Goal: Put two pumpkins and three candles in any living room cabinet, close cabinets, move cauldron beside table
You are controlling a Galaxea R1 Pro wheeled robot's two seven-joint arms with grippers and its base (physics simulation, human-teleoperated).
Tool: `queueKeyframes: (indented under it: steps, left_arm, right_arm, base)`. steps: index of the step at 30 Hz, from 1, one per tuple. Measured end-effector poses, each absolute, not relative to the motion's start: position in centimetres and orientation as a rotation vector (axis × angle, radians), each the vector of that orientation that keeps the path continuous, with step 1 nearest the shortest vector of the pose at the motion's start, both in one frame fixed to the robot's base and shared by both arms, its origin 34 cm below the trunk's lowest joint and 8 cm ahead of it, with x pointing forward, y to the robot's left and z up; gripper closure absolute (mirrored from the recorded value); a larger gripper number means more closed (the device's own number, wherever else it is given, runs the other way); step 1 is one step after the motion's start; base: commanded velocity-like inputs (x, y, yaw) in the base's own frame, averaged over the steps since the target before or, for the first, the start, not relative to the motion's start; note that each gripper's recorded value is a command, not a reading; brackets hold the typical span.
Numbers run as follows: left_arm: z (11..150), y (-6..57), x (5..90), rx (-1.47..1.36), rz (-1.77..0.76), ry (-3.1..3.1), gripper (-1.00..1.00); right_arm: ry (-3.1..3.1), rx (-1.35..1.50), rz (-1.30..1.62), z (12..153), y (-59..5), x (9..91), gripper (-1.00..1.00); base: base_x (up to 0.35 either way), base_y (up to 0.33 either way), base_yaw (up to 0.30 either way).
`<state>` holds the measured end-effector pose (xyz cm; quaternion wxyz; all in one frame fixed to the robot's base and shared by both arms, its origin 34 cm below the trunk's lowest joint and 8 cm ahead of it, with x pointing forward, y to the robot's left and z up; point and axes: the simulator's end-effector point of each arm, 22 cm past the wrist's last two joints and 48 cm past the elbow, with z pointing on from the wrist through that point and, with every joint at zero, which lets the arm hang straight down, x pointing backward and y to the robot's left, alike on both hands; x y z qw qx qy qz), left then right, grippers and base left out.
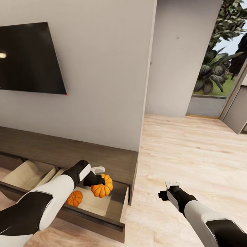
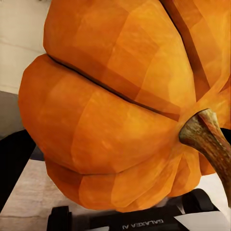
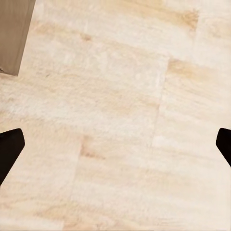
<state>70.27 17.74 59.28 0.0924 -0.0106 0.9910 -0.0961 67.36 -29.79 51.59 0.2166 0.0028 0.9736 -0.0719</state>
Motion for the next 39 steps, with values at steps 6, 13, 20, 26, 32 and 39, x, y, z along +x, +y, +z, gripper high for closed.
queueKeyframes:
  steps: [6,13,20,26,32,39]
  left_arm:
    - [58.7,18.2,70.1,0.029,-0.228,2.953,1.00]
    - [58.5,18.8,70.0,0.134,-0.136,2.951,1.00]
    - [58.6,19.0,71.0,0.163,-0.111,2.903,1.00]
    - [58.6,18.7,71.1,0.167,-0.124,2.895,1.00]
    - [58.4,18.5,70.9,0.171,-0.142,2.900,1.00]
    - [57.8,18.4,70.7,0.174,-0.148,2.911,1.00]
  right_arm:
    - [2.703,0.005,-0.200,51.3,-29.8,67.3,-1.00]
    - [2.703,0.005,-0.203,51.3,-29.8,67.3,-1.00]
    - [2.699,0.006,-0.205,51.4,-29.8,67.4,-1.00]
    - [2.696,0.006,-0.205,51.5,-29.8,67.5,-1.00]
    - [2.696,0.004,-0.206,51.4,-29.7,67.6,-1.00]
    - [2.706,0.003,-0.207,50.8,-29.8,67.3,-1.00]
  base:
    - [0.024,0.000,0.000]
    - [0.001,0.000,0.000]
    - [0.000,0.000,0.000]
    - [0.000,0.000,0.000]
    - [0.000,0.000,0.000]
    - [0.000,0.000,0.000]
